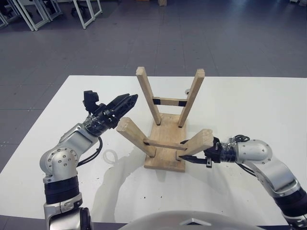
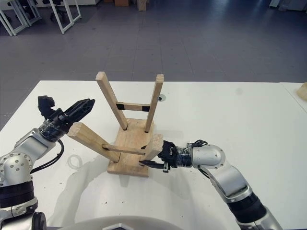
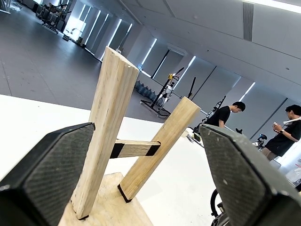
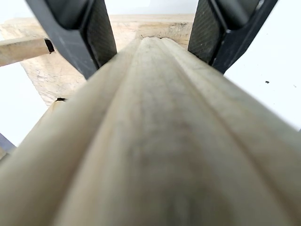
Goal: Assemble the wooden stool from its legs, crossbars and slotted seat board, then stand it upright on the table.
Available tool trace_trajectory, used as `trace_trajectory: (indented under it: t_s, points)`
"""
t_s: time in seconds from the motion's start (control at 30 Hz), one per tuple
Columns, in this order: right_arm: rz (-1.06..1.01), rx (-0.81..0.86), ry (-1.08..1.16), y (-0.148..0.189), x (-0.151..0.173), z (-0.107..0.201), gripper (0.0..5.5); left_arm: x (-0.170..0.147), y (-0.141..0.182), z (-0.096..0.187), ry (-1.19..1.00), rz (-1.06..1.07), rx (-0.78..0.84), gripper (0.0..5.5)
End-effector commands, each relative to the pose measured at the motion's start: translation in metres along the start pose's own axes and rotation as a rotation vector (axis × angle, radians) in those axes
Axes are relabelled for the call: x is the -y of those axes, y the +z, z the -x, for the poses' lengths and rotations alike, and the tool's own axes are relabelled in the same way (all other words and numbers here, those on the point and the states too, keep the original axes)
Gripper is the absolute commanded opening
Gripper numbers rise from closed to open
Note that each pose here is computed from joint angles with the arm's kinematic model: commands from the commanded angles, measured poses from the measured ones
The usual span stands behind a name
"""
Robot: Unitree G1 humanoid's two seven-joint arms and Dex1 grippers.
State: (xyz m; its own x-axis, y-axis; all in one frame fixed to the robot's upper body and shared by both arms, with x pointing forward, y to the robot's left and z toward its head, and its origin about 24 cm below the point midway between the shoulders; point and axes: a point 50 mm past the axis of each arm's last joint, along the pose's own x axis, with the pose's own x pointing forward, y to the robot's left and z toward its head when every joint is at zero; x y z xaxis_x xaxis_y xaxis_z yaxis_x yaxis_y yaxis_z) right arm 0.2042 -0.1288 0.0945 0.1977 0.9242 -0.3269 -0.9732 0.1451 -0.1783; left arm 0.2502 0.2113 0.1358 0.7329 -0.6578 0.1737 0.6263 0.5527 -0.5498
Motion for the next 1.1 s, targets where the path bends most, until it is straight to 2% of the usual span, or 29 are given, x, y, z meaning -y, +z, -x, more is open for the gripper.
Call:
trace_trajectory:
  t_s: [0.03, 0.13, 0.23, 0.37, 0.47, 0.53, 0.6, 0.7, 0.73, 0.8, 0.87, 1.0, 1.1]
  points:
    - [-0.092, -0.252, 0.009, -0.035, -0.006, 0.010, 2.03, 0.001, 0.000, 0.003, 0.016, -0.010, 0.003, 4.10]
    - [-0.127, -0.466, -0.033, -0.060, 0.005, 0.011, 2.03, -0.002, 0.007, 0.000, 0.063, -0.048, 0.045, 4.10]
    - [-0.198, -0.506, -0.143, -0.082, 0.017, 0.010, 2.03, -0.010, 0.024, -0.006, 0.157, -0.101, 0.132, 4.10]
    - [-0.198, -0.456, -0.174, -0.078, 0.023, 0.011, 2.03, -0.026, 0.040, 0.001, 0.410, -0.182, 0.215, 4.10]
    - [-0.204, -0.427, -0.169, -0.075, 0.019, 0.008, 2.03, -0.034, 0.029, 0.004, 0.617, -0.219, 0.171, 4.10]
    - [-0.200, -0.410, -0.168, -0.072, 0.018, 0.004, 2.03, -0.034, 0.004, -0.002, 0.726, -0.221, 0.076, 4.10]
    - [-0.192, -0.399, -0.170, -0.070, 0.019, 0.001, 2.03, -0.019, -0.024, -0.018, 0.707, -0.204, -0.029, 4.10]
    - [-0.183, -0.399, -0.175, -0.069, 0.023, 0.000, 2.03, 0.033, -0.067, -0.048, 0.476, -0.119, -0.215, 4.10]
    - [-0.187, -0.398, -0.173, -0.069, 0.023, 0.000, 2.03, 0.051, -0.076, -0.054, 0.384, -0.082, -0.258, 4.10]
    - [-0.212, -0.384, -0.166, -0.069, 0.022, -0.001, 2.03, 0.068, -0.081, -0.058, 0.320, -0.073, -0.293, 4.10]
    - [-0.213, -0.354, -0.150, -0.067, 0.020, -0.002, 2.03, 0.056, -0.079, -0.052, 0.395, -0.114, -0.309, 4.10]
    - [-0.230, -0.315, -0.127, -0.069, 0.015, -0.003, 2.03, 0.002, -0.069, -0.018, 0.667, -0.268, -0.344, 4.10]
    - [-0.253, -0.197, -0.076, -0.068, 0.013, -0.005, 2.03, -0.023, -0.057, -0.004, 0.769, -0.312, -0.306, 4.10]
